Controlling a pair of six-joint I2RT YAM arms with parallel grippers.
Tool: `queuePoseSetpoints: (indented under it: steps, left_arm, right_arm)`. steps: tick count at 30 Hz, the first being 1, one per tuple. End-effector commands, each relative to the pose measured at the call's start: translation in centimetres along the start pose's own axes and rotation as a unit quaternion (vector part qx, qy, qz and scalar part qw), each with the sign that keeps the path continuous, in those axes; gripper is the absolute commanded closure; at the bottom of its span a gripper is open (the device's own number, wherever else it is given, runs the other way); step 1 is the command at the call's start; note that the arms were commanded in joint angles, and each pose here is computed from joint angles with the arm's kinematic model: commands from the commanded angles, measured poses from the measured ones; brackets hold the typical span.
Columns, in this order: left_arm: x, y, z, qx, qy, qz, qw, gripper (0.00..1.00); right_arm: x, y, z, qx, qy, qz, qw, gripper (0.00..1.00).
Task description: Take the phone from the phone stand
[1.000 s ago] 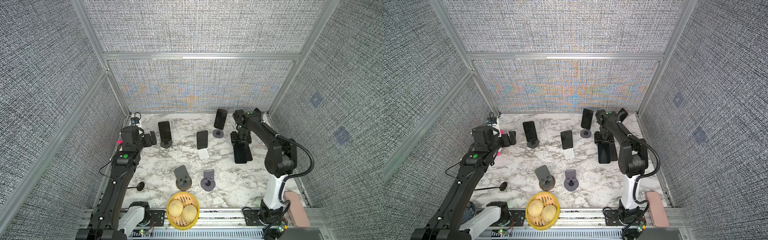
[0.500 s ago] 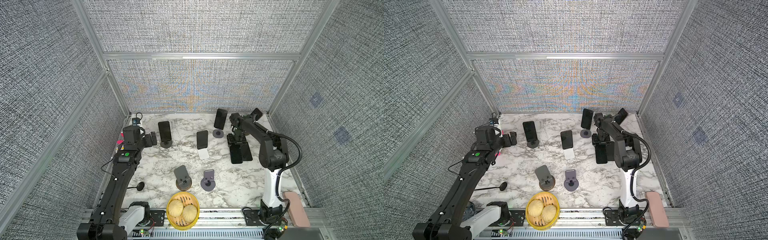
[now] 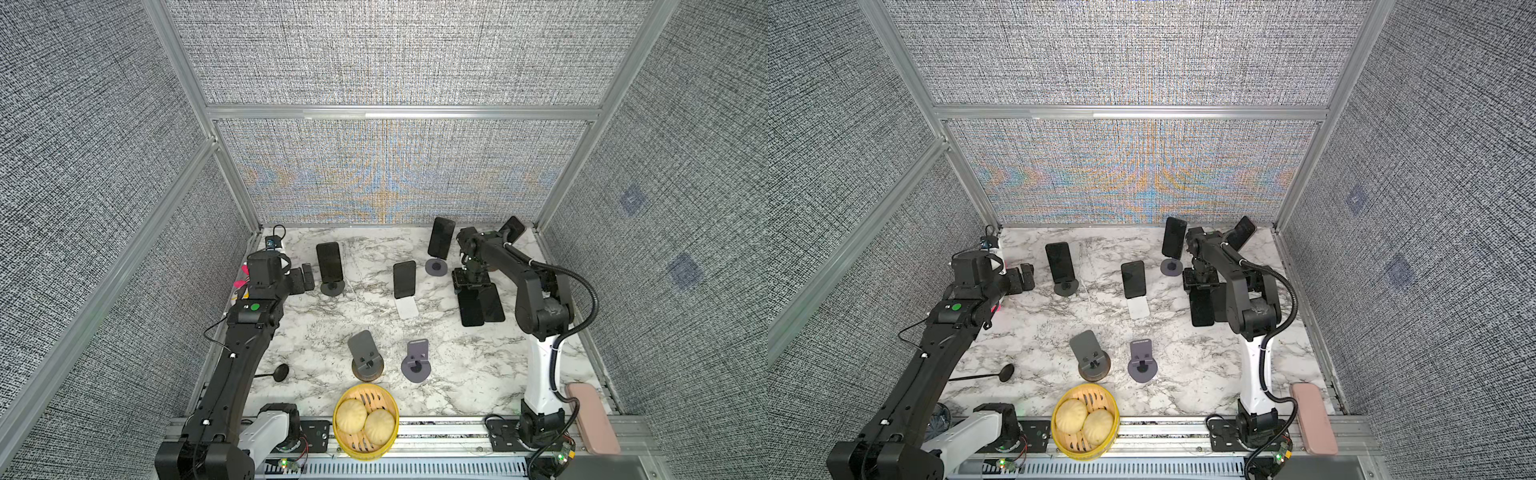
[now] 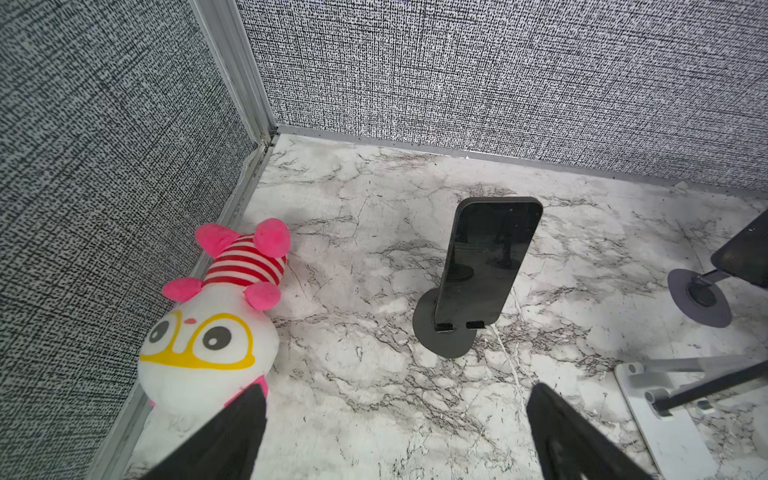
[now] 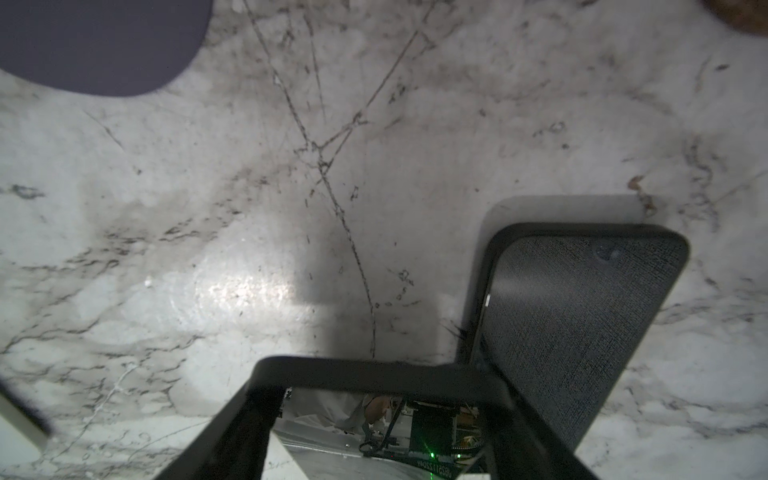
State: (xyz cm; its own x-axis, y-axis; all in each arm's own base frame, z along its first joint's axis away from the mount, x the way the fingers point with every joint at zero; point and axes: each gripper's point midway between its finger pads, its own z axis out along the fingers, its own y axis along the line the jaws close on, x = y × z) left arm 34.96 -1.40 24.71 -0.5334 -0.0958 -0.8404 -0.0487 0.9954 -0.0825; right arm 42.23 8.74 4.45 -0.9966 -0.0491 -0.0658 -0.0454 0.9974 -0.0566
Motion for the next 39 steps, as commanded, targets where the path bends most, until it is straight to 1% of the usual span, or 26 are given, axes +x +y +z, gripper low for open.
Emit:
queuePoseSetpoints:
  steps: [1, 10, 15, 20, 24, 39]
  left_arm:
    - [-0.6, 0.1, 0.0, -0.002, -0.008, 0.0, 1.0, 0.01]
    - [-0.6, 0.1, 0.0, -0.001, -0.008, -0.001, 1.0, 0.01]
    - [-0.6, 0.1, 0.0, -0.001, -0.008, -0.001, 1.0, 0.01]
    - [-0.5, 0.1, 0.1, -0.002, -0.006, 0.0, 1.0, 0.01]
    - [-0.5, 0.1, 0.1, -0.002, -0.007, 0.0, 1.0, 0.01]
    - [-0.6, 0.2, -0.1, -0.003, -0.009, 0.0, 1.0, 0.02]
  right_arm:
    - [-0.5, -0.1, 0.3, 0.01, -0.01, -0.005, 1.0, 1.0]
    - [-0.8, 0.0, 0.9, 0.009, -0.019, -0.012, 1.0, 0.99]
    - [-1.0, 0.1, 1.2, 0.009, -0.02, -0.013, 1.0, 0.95]
    - [-1.1, 0.2, 1.5, 0.007, -0.02, -0.011, 1.0, 0.94]
    - [-1.1, 0.3, 1.7, 0.007, -0.019, -0.01, 1.0, 0.89]
    - [-1.0, 0.2, 2.0, 0.006, -0.019, -0.003, 1.0, 0.78]
